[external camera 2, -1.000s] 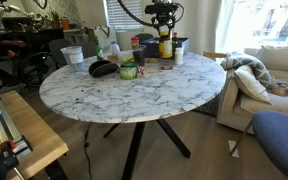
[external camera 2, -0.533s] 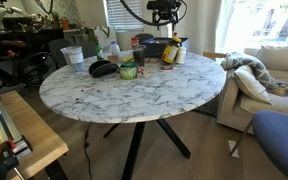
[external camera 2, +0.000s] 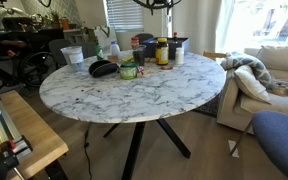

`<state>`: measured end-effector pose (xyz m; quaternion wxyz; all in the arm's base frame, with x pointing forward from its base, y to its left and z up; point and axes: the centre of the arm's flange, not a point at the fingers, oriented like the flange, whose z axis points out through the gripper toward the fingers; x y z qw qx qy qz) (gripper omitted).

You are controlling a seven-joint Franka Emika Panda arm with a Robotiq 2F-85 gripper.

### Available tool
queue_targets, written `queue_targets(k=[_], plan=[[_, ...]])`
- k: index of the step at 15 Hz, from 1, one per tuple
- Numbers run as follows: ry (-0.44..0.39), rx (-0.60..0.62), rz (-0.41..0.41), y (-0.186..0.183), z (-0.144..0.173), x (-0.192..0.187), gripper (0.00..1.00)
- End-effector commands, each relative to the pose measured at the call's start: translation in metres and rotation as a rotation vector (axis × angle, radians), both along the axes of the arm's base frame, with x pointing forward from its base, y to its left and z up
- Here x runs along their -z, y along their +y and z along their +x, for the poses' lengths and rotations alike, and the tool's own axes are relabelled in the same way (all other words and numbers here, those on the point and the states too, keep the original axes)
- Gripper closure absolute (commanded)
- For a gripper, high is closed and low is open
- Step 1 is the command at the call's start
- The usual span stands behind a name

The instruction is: Move the bottle with a yellow label backwards.

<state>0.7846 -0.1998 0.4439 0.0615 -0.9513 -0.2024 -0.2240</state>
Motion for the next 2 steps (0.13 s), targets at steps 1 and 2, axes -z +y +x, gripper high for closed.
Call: queue_targets(k=[1, 2], plan=[[-0.006, -0.05, 0.005, 0.0063, -0.0024, -0.0109, 0.0], [-0.013, -0.063, 0.005, 0.0094, -0.0039, -0.0201, 0.0]])
